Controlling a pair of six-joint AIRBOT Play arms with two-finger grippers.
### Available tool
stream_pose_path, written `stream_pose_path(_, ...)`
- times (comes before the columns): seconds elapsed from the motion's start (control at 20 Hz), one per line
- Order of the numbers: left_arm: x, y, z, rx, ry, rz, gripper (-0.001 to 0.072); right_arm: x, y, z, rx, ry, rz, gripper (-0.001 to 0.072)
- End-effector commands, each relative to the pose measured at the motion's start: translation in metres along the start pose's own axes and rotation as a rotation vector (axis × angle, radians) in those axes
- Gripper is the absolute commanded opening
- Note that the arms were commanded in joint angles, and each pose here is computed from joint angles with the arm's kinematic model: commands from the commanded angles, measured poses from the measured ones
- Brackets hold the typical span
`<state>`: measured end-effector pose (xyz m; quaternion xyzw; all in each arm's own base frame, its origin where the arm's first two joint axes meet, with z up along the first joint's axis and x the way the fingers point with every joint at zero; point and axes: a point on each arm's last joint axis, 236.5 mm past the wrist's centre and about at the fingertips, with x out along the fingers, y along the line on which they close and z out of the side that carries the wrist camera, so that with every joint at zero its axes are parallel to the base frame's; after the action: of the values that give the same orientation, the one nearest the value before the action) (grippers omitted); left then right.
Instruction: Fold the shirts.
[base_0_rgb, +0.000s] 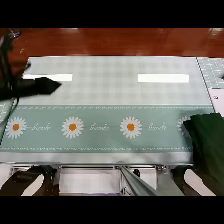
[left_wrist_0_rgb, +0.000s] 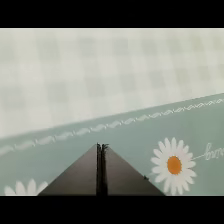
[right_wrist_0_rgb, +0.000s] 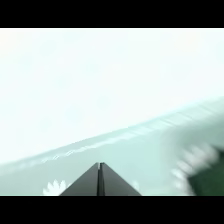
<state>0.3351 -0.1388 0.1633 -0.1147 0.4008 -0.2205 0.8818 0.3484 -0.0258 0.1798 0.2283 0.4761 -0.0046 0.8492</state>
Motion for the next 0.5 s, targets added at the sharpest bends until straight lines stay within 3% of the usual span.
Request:
stream_pose_path(0.0,0.021,0.012,0.03,0.13,0.105,0.129,0.0019,0.079,0.082,-0.033,-0.371,0.094,-0.018,0.0022)
stream_pose_path(0.15,0.058,0.046,-0.026,0.053,0.299,0.186,0.002,0.147,0.078,-0.084,-0.487,0.237,-0.149,0.0021)
stream_pose_path(0.25,0.066,0.076,-0.058,0.04,0.385,0.253,0.002,0.179,0.059,-0.102,-0.422,0.304,-0.213,0.0021)
stream_pose_path(0.45,0.057,0.102,-0.054,-0.008,0.374,0.302,0.0021,0.192,0.05,-0.105,-0.371,0.329,-0.236,0.0022)
